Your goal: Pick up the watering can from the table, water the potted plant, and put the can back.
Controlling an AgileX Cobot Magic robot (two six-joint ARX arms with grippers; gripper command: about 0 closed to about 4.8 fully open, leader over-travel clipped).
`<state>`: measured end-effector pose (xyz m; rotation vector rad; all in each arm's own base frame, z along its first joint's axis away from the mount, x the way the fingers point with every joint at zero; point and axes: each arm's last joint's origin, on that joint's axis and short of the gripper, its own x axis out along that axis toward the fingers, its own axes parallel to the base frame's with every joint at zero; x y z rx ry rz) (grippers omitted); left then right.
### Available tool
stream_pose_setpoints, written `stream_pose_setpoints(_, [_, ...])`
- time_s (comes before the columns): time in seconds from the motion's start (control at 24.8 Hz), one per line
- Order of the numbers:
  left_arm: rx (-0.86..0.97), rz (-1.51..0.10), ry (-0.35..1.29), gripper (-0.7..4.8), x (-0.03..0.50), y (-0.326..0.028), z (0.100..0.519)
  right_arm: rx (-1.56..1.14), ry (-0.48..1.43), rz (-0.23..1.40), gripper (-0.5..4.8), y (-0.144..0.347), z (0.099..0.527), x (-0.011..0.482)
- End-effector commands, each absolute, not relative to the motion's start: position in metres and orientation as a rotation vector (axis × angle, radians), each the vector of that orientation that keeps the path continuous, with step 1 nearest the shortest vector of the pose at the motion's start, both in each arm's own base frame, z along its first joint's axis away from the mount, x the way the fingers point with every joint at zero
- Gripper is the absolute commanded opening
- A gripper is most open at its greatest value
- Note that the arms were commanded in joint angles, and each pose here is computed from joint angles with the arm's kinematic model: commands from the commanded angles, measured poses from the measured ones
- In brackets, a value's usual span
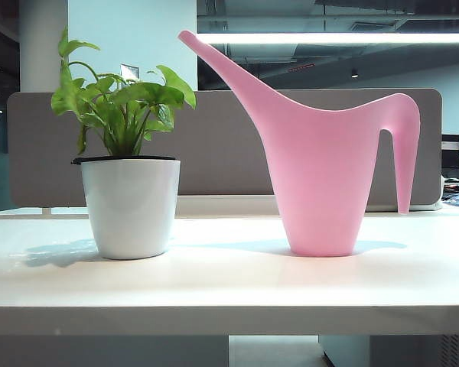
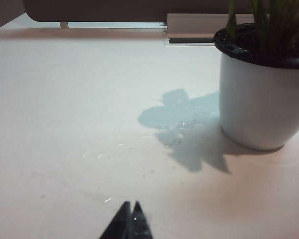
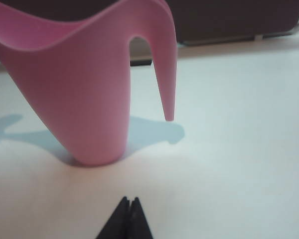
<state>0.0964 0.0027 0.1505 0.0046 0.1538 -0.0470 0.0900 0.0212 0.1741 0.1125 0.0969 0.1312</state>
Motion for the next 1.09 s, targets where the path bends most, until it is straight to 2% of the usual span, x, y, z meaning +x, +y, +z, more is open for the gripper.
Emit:
stream_pose_setpoints(0.04, [0.002,-0.052,0.145,-0.05,0.096,0.003,0.152,0.116,0.1,0.135,-0.05,0.021,0.172,0.09])
stream_pose_setpoints(0.65, [0.001,-0.055,0.154,-0.05,0.096,0.002,0.151,0.055,0.178,0.161,-0.05,0.022,0.147,0.094])
stream_pose_setpoints(1.09, [0.001,-0.055,0.154,-0.05,0.096,0.002,0.151,0.04,0.18,0.027,-0.05,0.006,0.146,0.096])
